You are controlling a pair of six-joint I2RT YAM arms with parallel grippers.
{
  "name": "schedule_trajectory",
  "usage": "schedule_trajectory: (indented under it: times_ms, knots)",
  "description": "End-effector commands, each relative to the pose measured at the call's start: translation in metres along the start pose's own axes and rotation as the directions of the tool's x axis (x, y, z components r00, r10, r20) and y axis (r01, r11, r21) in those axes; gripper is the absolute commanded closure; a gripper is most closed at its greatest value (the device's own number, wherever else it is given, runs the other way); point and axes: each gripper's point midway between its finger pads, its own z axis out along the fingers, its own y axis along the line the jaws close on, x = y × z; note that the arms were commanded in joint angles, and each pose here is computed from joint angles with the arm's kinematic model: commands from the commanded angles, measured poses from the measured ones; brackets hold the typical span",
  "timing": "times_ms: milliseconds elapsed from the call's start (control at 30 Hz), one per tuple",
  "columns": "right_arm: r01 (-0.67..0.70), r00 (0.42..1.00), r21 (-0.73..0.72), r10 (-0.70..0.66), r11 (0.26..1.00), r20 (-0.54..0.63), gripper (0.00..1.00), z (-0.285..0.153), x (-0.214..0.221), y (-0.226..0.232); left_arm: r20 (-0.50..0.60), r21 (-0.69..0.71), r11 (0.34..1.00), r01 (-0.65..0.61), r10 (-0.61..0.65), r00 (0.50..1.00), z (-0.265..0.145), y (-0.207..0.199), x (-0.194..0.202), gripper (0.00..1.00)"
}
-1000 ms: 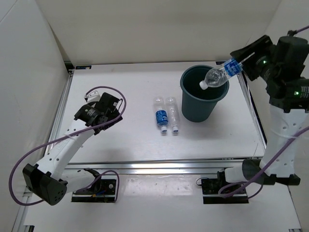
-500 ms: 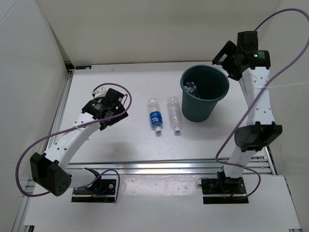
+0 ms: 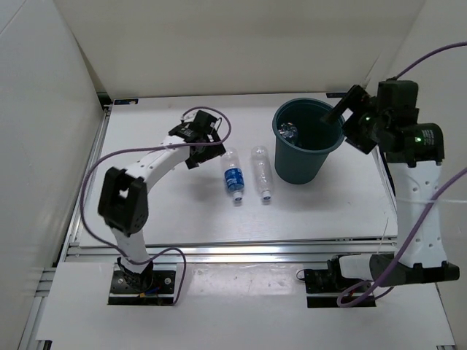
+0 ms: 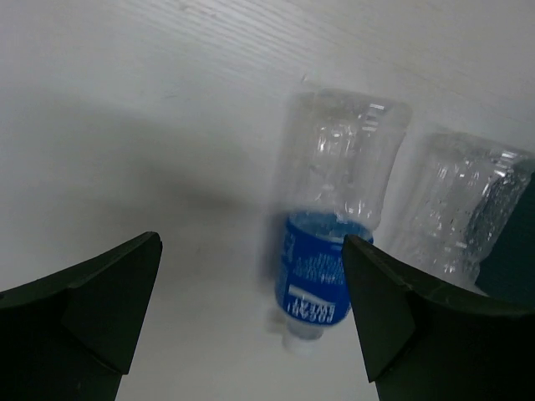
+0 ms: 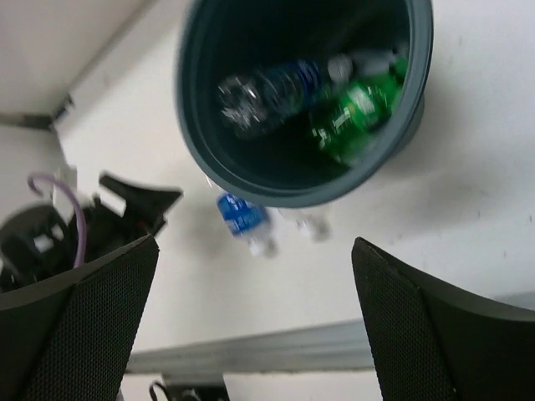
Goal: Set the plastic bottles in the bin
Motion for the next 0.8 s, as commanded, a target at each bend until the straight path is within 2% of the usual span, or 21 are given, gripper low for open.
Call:
schedule_trajectory:
  times_ms: [0, 67, 133, 400, 567, 667, 700, 733, 767]
  knots:
    - [0.005, 0.991, 0.016, -0.003, 1.0, -0.132, 0.0, 0.012, 0.031, -0.007, -0.022, 0.109, 0.994, 0.021, -0.019, 1.0, 0.016, -0.04, -0.01, 0.0]
    - [0.027, 0.989, 0.011, -0.025, 1.0, -0.147, 0.0, 0.014, 0.034, -0.008, -0.027, 0.159, 0.987, 0.015, -0.011, 1.0, 0.021, -0.058, -0.016, 0.0]
    - [0.045, 0.986, 0.008, -0.043, 0.999, -0.161, 0.0, 0.013, 0.037, -0.009, -0.092, 0.178, 0.984, -0.009, 0.025, 0.995, 0.038, -0.068, 0.001, 0.0]
    - [0.088, 0.982, -0.021, -0.09, 0.996, -0.166, 0.0, 0.01, 0.037, -0.007, -0.112, 0.207, 0.977, -0.053, 0.078, 0.991, 0.061, -0.092, 0.016, 0.0]
    - [0.096, 0.974, -0.006, -0.095, 0.995, -0.205, 0.0, 0.021, 0.044, -0.012, -0.197, 0.257, 0.965, -0.053, 0.106, 0.975, 0.077, -0.108, 0.038, 0.0]
    - [0.103, 0.97, -0.01, -0.102, 0.995, -0.219, 0.0, 0.024, 0.046, -0.011, -0.237, 0.252, 0.967, -0.043, 0.105, 0.966, 0.082, -0.104, 0.05, 0.14]
    - [0.112, 0.971, -0.019, -0.113, 0.994, -0.209, 0.0, 0.022, 0.044, -0.01, -0.252, 0.237, 0.971, -0.046, 0.107, 0.962, 0.085, -0.098, 0.056, 0.21]
    - [0.106, 0.97, -0.002, -0.104, 0.994, -0.221, 0.0, 0.025, 0.044, -0.014, -0.262, 0.226, 0.973, -0.039, 0.099, 0.96, 0.087, -0.094, 0.06, 0.38]
    - [0.106, 0.97, -0.002, -0.104, 0.994, -0.221, 0.0, 0.025, 0.044, -0.014, -0.271, 0.216, 0.976, -0.04, 0.1, 0.957, 0.089, -0.09, 0.064, 0.4]
